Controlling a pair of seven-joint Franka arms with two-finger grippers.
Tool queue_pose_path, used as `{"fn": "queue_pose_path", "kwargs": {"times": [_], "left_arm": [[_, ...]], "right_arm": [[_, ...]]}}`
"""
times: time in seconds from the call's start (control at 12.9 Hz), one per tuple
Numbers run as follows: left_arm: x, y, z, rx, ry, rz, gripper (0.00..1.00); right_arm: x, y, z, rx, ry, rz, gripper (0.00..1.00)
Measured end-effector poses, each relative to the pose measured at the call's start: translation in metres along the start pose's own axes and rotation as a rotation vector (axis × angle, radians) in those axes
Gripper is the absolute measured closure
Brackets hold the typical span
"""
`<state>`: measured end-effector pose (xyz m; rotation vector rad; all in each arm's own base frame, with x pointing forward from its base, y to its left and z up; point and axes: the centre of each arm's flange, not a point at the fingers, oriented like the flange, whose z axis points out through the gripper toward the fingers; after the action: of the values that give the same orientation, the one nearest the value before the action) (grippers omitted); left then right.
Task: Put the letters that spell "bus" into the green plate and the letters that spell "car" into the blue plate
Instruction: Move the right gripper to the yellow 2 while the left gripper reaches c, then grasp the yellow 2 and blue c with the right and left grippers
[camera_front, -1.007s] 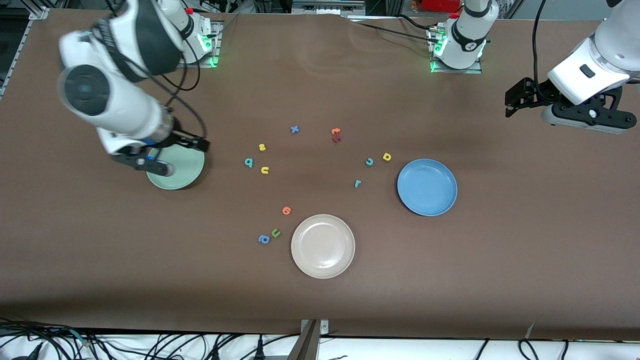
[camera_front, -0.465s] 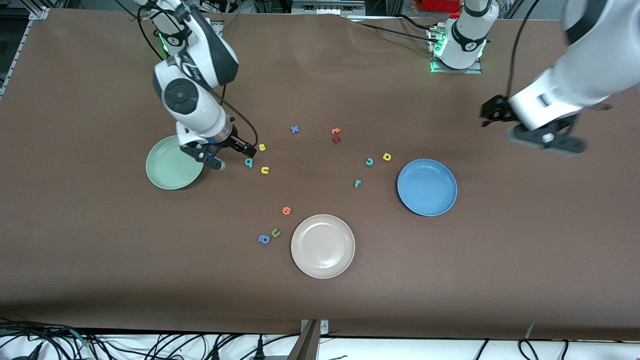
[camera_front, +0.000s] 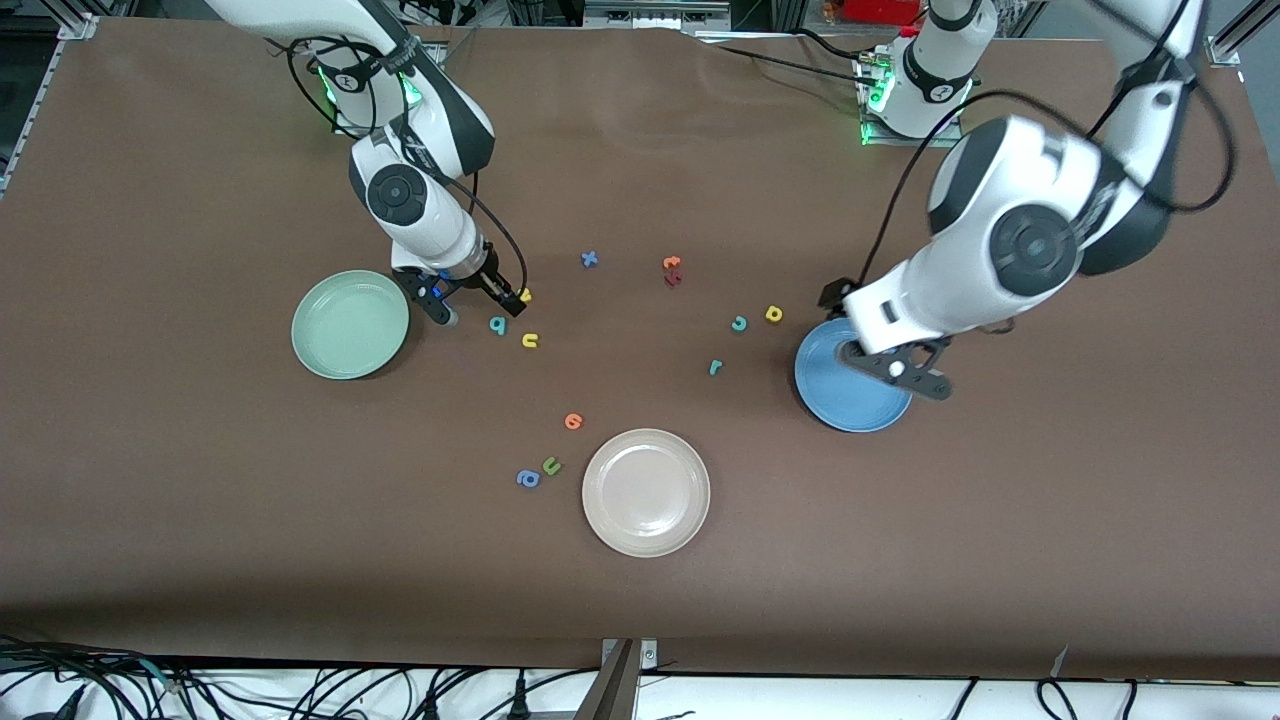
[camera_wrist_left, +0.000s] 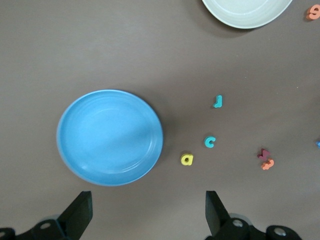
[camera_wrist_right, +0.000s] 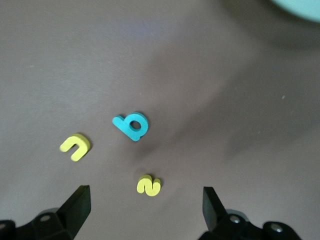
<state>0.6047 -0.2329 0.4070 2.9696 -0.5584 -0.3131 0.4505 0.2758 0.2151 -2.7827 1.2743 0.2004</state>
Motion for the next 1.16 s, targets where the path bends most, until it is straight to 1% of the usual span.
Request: {"fn": "queue_pose_path", "kwargs": {"times": [0.08,0.15,0.23,0.31,0.54,0.62,0.7,0.77,0.85,0.93,1.16], "left_arm": [[0.008,0.011,0.019,-0.001,-0.006,0.016,0.04],[0.013,0.024,0.038,0.002,0.002,0.035,0.04],[0.016,0.036,0.059,0.006,0.018,0.051,0.09],[0.016,0.046,0.081,0.010,0.036,0.063,0.09],[0.006,0.070,0.141,0.021,0.055,0.094,0.14],[0.002,0.077,0.158,0.024,0.061,0.106,0.14],[-0.002,0.084,0.176,0.027,0.063,0.119,0.16],[-0.006,0.093,0.193,0.029,0.062,0.135,0.15],[-0.010,0.102,0.208,0.029,0.061,0.151,0.15],[-0.014,0.109,0.220,0.030,0.066,0.165,0.15],[-0.026,0.119,0.250,0.031,0.089,0.196,0.17]], "right_arm": [[0.000,0.001,0.010,0.006,-0.009,0.035,0.01],[0.000,0.002,0.017,0.015,-0.018,0.062,0.01],[0.000,0.002,0.024,0.021,-0.026,0.081,0.01],[-0.001,0.001,0.029,0.028,-0.032,0.100,0.01],[-0.022,-0.003,0.037,0.039,-0.043,0.137,0.01],[-0.027,-0.004,0.038,0.040,-0.044,0.139,0.02],[-0.029,-0.004,0.038,0.039,-0.044,0.139,0.06],[-0.029,-0.004,0.039,0.039,-0.045,0.139,0.09],[-0.028,-0.003,0.039,0.038,-0.045,0.140,0.10],[-0.028,-0.003,0.040,0.036,-0.044,0.139,0.16],[-0.026,0.001,0.044,0.024,-0.032,0.119,0.19]]}}
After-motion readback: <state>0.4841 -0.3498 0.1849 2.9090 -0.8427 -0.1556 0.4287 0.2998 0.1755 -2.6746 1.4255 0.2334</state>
